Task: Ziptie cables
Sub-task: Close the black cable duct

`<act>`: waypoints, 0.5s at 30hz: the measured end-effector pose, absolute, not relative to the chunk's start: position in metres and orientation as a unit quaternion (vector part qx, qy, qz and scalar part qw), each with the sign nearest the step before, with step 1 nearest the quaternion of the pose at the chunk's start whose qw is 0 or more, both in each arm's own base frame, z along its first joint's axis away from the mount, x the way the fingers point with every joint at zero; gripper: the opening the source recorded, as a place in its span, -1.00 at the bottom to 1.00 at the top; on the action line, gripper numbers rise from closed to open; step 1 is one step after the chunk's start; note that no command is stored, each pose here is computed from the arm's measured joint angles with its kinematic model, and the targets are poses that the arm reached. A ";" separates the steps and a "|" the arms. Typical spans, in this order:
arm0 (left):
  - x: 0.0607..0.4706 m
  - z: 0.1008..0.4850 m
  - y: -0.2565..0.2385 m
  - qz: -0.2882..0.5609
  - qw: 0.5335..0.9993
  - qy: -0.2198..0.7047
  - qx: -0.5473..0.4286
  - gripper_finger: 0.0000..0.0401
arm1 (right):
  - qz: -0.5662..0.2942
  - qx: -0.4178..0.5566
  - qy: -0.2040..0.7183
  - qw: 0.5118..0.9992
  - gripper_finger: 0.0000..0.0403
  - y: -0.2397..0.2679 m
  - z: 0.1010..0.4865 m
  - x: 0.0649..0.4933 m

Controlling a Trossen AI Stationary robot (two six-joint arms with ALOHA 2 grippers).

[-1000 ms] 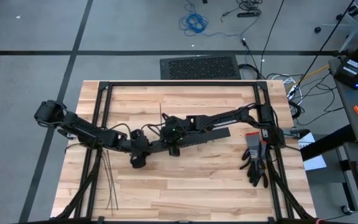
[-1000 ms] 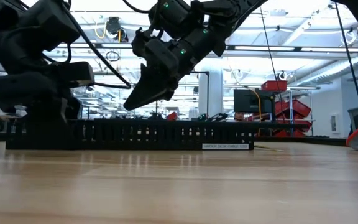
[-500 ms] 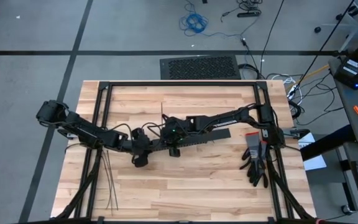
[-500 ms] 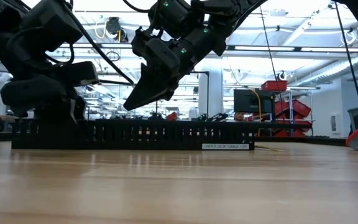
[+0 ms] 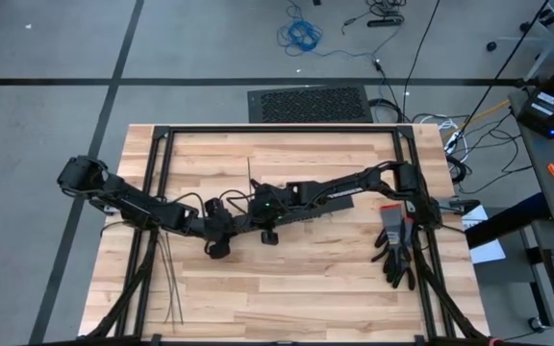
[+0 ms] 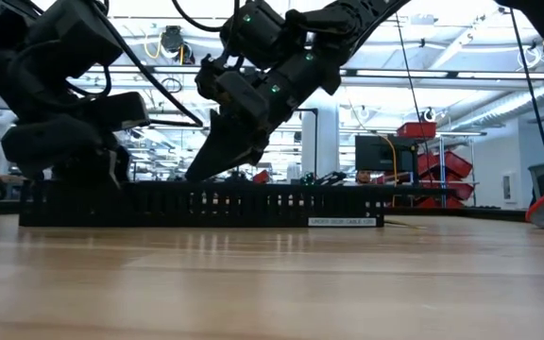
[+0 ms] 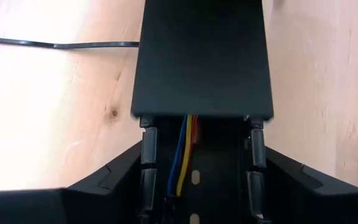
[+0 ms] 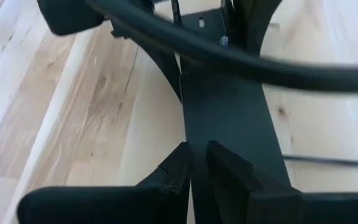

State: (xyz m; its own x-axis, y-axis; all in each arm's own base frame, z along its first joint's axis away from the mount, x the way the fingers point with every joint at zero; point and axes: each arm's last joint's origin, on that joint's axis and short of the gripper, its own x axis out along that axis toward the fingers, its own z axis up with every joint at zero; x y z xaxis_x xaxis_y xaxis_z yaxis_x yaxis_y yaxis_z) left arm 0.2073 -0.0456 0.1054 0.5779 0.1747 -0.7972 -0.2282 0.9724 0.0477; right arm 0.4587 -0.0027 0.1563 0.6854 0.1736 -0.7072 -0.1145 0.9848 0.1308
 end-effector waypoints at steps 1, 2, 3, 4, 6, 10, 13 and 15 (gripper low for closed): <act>0.208 0.105 -0.046 0.114 0.888 0.445 -0.031 0.20 | 0.080 0.038 0.385 0.919 -0.74 -0.003 0.156 0.459; 0.208 0.104 -0.046 0.114 0.888 0.445 -0.031 0.20 | 0.080 0.037 0.381 0.920 -0.75 -0.003 0.156 0.460; 0.209 0.104 -0.046 0.114 0.888 0.443 -0.031 0.20 | 0.081 0.037 0.379 0.921 -0.76 -0.003 0.156 0.460; 0.209 0.104 -0.046 0.114 0.889 0.442 -0.031 0.19 | 0.081 0.035 0.378 0.922 -0.78 -0.003 0.156 0.460; 0.209 0.104 -0.047 0.112 0.890 0.441 -0.031 0.19 | 0.081 0.035 0.376 0.922 -0.82 -0.003 0.156 0.461; 0.209 0.104 -0.047 0.112 0.890 0.442 -0.031 0.19 | 0.089 0.037 0.363 0.927 -0.93 -0.002 0.149 0.465; 0.209 0.104 -0.047 0.111 0.891 0.440 -0.031 0.19 | 0.102 0.048 0.352 0.929 -0.99 -0.002 0.141 0.470; 0.210 0.104 -0.047 0.108 0.892 0.438 -0.027 0.20 | 0.102 0.051 0.348 0.931 -0.99 -0.002 0.137 0.472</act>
State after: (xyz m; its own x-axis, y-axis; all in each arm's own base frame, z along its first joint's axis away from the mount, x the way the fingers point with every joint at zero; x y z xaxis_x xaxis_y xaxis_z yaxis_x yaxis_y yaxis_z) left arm 0.2095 -0.0468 0.1040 0.5931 0.1690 -0.7872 -0.2158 0.9753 0.0467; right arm 0.4716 -0.0021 0.1374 0.7373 0.2264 -0.6365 -0.1550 0.9737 0.1669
